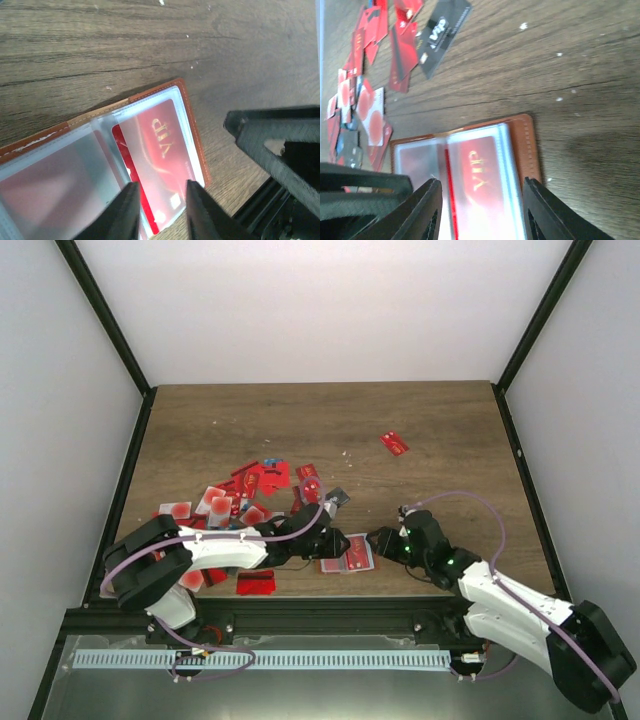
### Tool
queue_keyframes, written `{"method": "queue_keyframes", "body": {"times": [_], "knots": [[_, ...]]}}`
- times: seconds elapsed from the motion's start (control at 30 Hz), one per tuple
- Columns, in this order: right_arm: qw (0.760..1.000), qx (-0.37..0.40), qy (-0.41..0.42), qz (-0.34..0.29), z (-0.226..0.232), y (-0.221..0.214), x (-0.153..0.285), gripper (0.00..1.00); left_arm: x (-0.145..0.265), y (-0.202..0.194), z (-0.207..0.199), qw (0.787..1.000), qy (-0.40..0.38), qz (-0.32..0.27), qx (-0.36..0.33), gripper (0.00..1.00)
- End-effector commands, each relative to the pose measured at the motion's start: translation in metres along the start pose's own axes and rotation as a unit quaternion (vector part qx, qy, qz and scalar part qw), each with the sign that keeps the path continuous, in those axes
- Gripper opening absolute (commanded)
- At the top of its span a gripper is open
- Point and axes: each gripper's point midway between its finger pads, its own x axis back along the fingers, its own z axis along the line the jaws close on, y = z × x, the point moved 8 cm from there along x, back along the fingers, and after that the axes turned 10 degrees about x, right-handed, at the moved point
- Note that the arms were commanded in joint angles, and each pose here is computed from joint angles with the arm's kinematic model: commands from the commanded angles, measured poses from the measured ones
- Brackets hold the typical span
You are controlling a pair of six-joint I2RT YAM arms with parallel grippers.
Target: Put the credit cards into the card holder
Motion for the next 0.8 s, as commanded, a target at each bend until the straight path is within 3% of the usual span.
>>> {"method": "queue_keyframes", "body": {"times": [0.0,0.2,0.77], "knots": [[0.998,0.043,0.055,0.004,0.013,0.001,0.005,0.46,0.000,0.002,-0.003,0.998,0.034,-0.001,-0.048,0.23],[0.995,0.057,0.079,0.030,0.017,-0.003,0.001,0.46,-0.012,0.002,-0.002,0.997,0.047,0.012,-0.062,0.06],[0.994,0.047,0.056,0.075,0.005,-0.015,-0.014,0.48,-0.035,-0.005,0.009,0.994,0.060,0.042,-0.075,0.04]]}}
